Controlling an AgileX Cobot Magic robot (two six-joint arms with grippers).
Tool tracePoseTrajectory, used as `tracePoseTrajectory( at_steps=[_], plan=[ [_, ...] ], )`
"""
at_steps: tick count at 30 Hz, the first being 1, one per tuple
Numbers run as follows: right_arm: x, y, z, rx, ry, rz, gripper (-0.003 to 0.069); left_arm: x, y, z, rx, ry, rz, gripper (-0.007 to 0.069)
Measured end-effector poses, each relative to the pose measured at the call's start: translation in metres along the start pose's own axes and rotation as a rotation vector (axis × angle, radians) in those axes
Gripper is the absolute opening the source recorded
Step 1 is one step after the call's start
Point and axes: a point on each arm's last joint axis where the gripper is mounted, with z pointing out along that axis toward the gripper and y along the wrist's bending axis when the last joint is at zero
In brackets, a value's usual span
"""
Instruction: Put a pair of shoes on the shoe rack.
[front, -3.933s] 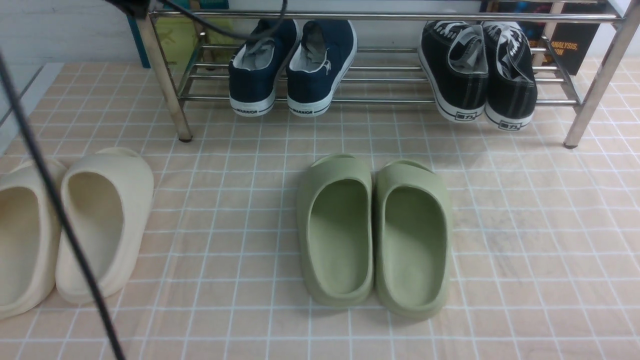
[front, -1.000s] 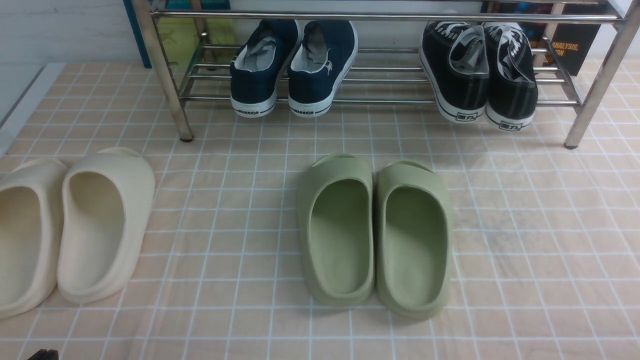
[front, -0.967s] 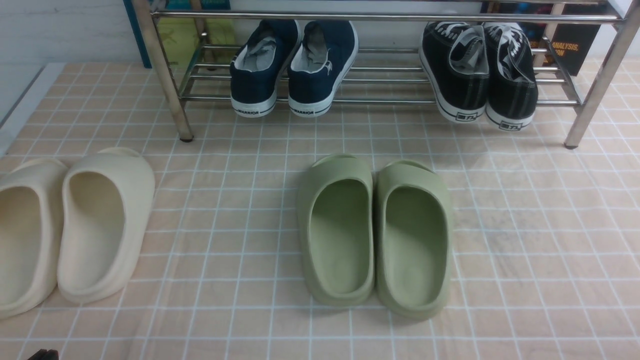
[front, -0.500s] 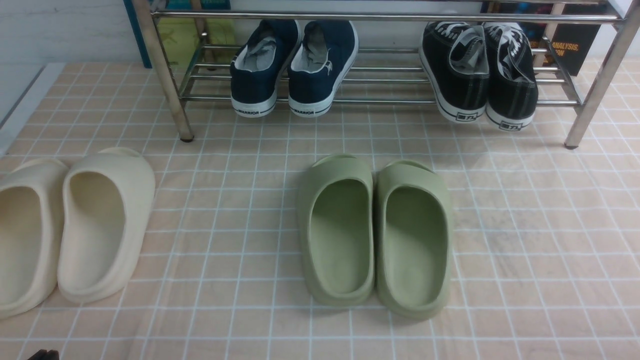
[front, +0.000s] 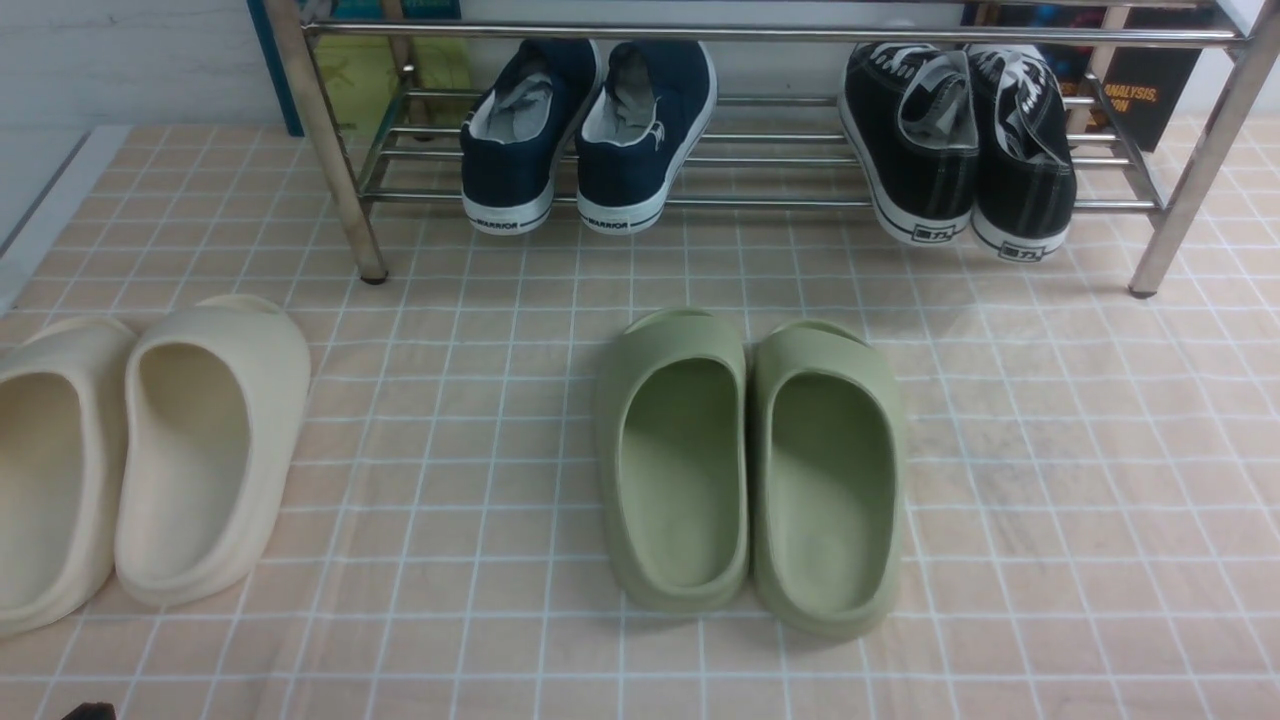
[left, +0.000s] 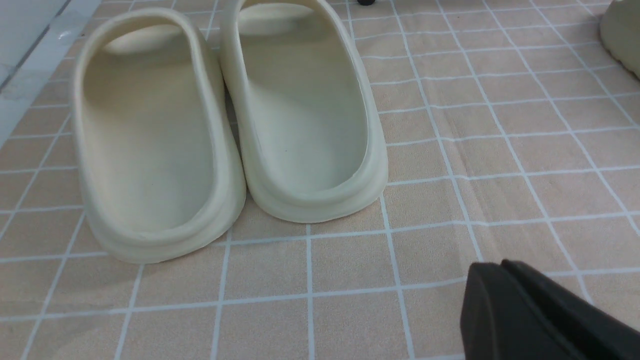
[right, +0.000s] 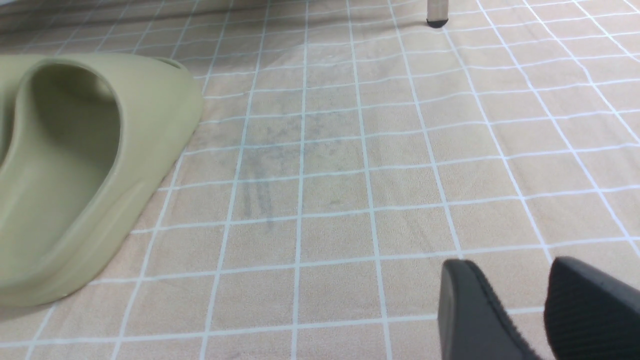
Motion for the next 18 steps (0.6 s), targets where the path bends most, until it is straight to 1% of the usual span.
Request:
tracePoseTrajectory(
  at_steps=[18],
  plan=[
    [0.0000,0.0000,0.0000,0.000,0.000,0.000,0.0238,0.0002,-0.0001,-0.0001,0.001,0.005,0.008,0.0023]
  ],
)
